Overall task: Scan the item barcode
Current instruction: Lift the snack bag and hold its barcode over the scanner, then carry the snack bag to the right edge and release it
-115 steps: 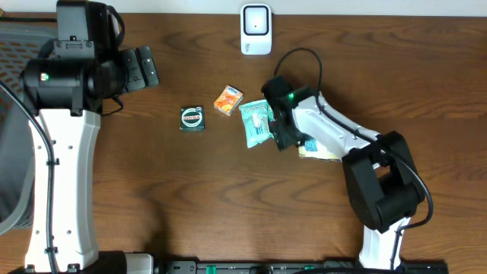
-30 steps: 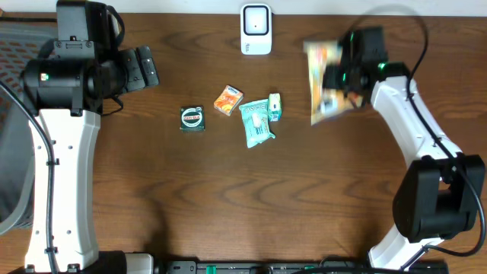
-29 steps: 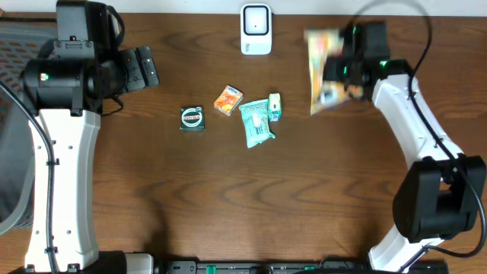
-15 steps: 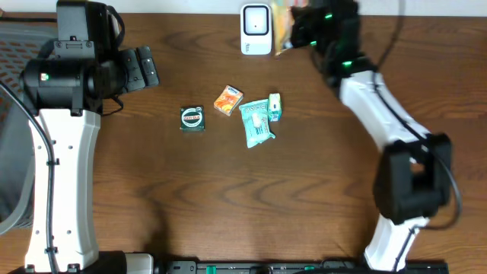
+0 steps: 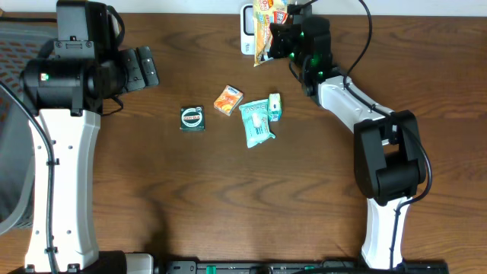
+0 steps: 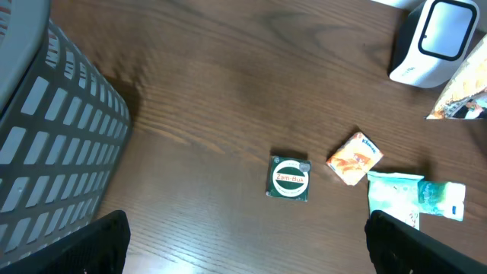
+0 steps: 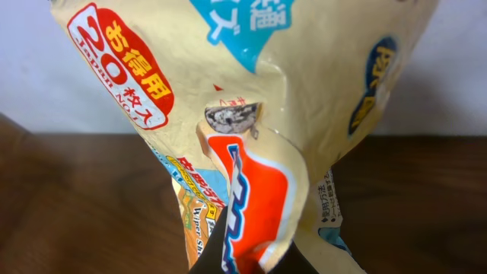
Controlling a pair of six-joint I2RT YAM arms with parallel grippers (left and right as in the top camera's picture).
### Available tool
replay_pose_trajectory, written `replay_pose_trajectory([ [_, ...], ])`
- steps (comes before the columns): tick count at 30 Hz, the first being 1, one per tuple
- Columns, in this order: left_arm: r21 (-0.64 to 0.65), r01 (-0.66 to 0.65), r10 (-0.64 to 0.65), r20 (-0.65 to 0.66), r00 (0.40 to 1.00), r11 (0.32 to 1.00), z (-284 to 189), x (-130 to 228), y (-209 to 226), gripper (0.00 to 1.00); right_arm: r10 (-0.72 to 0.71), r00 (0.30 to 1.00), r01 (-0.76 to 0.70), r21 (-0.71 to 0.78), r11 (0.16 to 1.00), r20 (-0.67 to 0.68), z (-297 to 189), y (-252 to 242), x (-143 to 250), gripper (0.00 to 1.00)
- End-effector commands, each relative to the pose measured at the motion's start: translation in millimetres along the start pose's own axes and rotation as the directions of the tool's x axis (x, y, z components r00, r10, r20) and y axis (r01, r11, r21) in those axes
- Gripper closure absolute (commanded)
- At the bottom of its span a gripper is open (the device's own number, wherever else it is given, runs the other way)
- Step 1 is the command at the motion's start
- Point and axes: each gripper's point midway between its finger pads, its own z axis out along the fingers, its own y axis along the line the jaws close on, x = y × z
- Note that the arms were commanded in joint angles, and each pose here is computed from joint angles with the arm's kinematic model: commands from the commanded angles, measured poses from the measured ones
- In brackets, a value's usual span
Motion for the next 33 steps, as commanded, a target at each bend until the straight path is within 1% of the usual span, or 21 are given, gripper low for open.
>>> replay_pose_trajectory([
  [1, -0.007, -0.004, 0.004, -0.007, 1.000, 1.000, 2.1, 1.0, 0.9, 0.02, 0.100, 0.993, -0.100, 0.010, 0.995, 0.068, -0.8, 21.6, -16.2, 0.99],
  [3, -0.007, -0.004, 0.004, -0.007, 1.000, 1.000, 2.1, 1.0, 0.9, 0.02, 0.145, 0.983, -0.152, 0.053, 0.987, 0.115, -0.3, 22.9, -20.4, 0.99],
  [5, -0.007, -0.004, 0.004, -0.007, 1.000, 1.000, 2.1, 1.0, 0.9, 0.02, 0.161, 0.974, -0.176, 0.080, 0.981, 0.162, 0.2, 26.1, -24.2, 0.99],
  [7, -0.007, -0.004, 0.004, -0.007, 1.000, 1.000, 2.1, 1.0, 0.9, 0.02, 0.156, 0.967, -0.174, 0.071, 0.982, 0.202, 2.4, 36.0, -29.1, 0.99],
  [9, -0.007, -0.004, 0.004, -0.007, 1.000, 1.000, 2.1, 1.0, 0.9, 0.02, 0.156, 0.964, -0.170, 0.047, 0.984, 0.214, 8.7, 46.9, -29.5, 0.99],
  [13, -0.007, -0.004, 0.004, -0.007, 1.000, 1.000, 2.1, 1.0, 0.9, 0.02, 0.172, 0.963, -0.183, 0.033, 0.983, 0.206, 27.4, 54.7, -27.2, 0.99],
  [16, -0.007, -0.004, 0.004, -0.007, 1.000, 1.000, 2.1, 1.0, 0.9, 0.02, 0.212, 0.963, -0.225, 0.059, 0.973, 0.166, 40.7, 50.0, -25.3, 0.99],
  [19, -0.007, -0.004, 0.004, -0.007, 1.000, 1.000, 2.1, 1.0, 0.9, 0.02, 0.212, 0.969, -0.224, 0.095, 0.970, 0.124, 47.7, 45.4, -24.7, 0.99],
  [26, -0.007, -0.004, 0.004, -0.007, 1.000, 1.000, 2.1, 1.0, 0.9, 0.02, 0.198, 0.977, -0.210, 0.227, 0.951, 0.077, 42.9, 20.8, -22.0, 0.99],
  [30, -0.007, -0.004, 0.004, -0.007, 1.000, 1.000, 2.1, 1.0, 0.9, 0.02, 0.207, 0.977, -0.215, 0.206, 0.955, 0.059, 41.2, 17.7, -25.3, 0.99],
  [33, -0.007, -0.004, 0.004, -0.007, 1.000, 1.000, 2.1, 1.0, 0.9, 0.02, 0.198, 0.976, -0.212, 0.199, 0.957, 0.091, 31.5, 15.5, -47.3, 0.99],
])
